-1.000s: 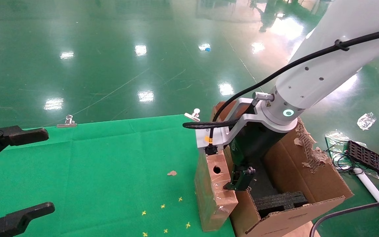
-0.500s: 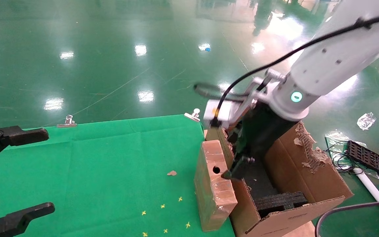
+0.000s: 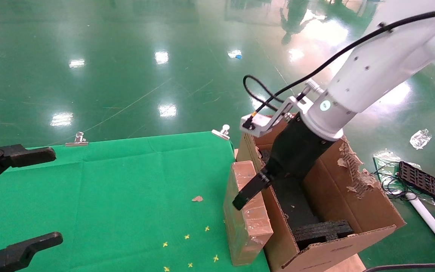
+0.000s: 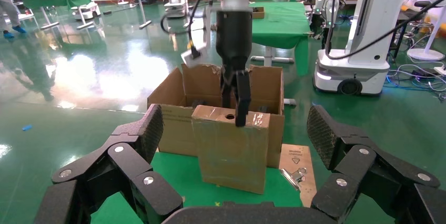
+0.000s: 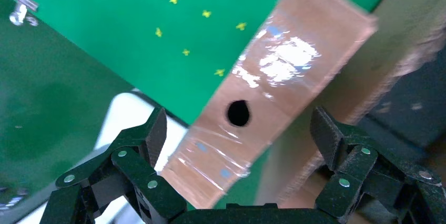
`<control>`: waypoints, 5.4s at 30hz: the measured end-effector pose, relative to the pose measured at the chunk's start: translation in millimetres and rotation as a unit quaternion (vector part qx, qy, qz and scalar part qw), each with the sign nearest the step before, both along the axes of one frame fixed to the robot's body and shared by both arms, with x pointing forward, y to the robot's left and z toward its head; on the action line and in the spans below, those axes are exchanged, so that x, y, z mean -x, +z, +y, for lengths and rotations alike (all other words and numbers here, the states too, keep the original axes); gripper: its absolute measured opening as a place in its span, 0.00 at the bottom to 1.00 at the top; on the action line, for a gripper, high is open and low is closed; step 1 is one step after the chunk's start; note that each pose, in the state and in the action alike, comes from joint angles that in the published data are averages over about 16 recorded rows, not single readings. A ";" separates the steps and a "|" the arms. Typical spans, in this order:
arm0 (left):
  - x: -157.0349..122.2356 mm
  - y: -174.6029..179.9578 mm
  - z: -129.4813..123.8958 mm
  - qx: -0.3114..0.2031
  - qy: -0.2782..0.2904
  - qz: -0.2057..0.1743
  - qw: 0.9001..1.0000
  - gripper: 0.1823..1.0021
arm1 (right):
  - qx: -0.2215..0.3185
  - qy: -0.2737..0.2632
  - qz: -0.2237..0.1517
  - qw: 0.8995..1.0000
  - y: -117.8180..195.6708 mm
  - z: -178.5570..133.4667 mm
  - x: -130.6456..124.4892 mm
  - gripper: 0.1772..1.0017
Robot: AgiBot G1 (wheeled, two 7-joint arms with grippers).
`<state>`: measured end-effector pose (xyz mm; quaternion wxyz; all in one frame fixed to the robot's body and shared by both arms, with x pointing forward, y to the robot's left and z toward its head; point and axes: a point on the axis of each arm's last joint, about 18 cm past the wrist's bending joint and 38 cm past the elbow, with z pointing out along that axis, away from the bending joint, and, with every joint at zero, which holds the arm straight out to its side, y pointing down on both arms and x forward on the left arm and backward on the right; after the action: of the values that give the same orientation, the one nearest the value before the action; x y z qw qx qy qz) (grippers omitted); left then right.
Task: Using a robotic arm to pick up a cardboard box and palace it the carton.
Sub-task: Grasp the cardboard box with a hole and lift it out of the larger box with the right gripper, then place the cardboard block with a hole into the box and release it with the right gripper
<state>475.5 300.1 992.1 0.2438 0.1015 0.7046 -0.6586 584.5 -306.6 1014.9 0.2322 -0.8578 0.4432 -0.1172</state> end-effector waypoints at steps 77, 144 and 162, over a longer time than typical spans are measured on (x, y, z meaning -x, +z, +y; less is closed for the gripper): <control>0.0 0.0 0.0 0.000 0.000 0.000 1.000 0.04 | -0.052 -0.065 -0.294 0.952 128.8 -150.5 35.8 0.17; 0.0 0.0 0.0 0.000 0.000 0.000 1.000 0.99 | 0.029 -0.297 -0.096 0.950 -117.3 -232.6 -47.4 0.18; 0.0 0.0 0.0 0.000 0.000 0.000 1.000 1.00 | 0.036 -0.292 -0.099 0.951 -108.2 -232.3 -47.0 0.44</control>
<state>475.5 300.1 992.1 0.2438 0.1016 0.7046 -0.6586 631.5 -538.9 906.7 0.1997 -0.6826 0.6447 -0.2802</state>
